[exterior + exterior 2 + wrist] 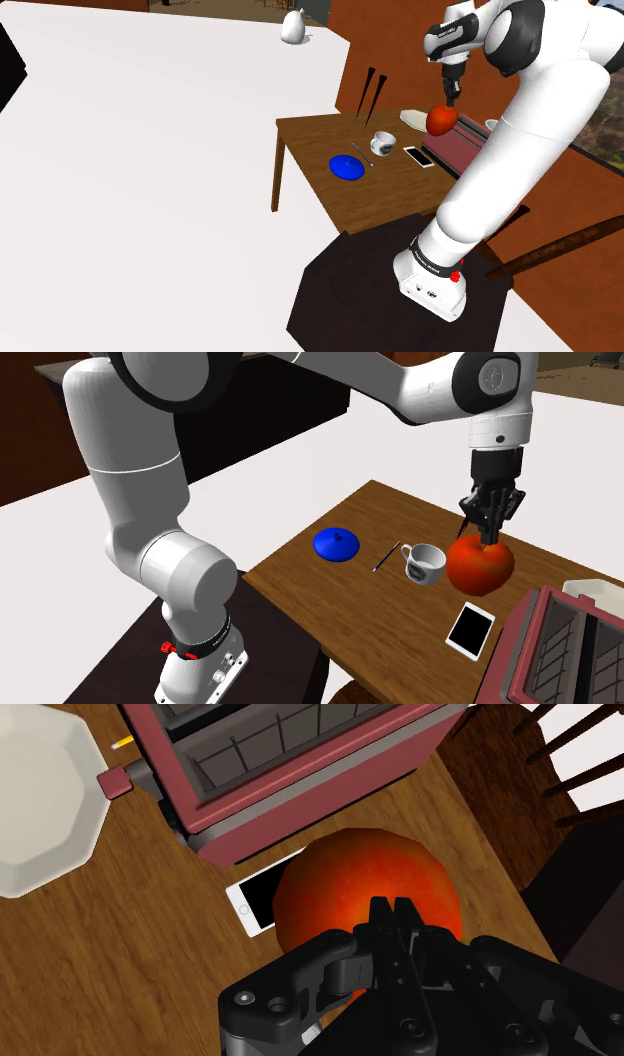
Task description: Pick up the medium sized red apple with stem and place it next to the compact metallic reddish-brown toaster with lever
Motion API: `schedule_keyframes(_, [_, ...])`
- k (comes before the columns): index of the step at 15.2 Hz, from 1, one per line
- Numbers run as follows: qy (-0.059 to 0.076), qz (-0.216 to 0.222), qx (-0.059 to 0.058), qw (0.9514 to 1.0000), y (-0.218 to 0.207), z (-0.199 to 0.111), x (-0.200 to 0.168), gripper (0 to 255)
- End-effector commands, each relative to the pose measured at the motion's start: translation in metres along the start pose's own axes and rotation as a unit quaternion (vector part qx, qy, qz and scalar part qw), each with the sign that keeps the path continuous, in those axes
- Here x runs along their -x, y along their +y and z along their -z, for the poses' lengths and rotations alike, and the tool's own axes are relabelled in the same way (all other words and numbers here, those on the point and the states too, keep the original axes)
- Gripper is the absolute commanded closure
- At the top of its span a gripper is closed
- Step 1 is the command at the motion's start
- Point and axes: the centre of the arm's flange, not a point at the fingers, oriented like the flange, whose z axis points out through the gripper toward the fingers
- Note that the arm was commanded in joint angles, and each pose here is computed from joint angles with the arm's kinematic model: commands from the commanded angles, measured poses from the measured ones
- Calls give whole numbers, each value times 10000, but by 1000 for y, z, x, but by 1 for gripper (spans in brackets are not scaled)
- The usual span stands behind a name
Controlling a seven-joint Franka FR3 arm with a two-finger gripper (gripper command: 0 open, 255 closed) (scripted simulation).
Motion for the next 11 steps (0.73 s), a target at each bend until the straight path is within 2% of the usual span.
schedule_keyframes(1, [0,0,3,10000,1,-10,-5,255])
schedule_keyframes(11, [0,0,3,10000,2,-58,-27,255])
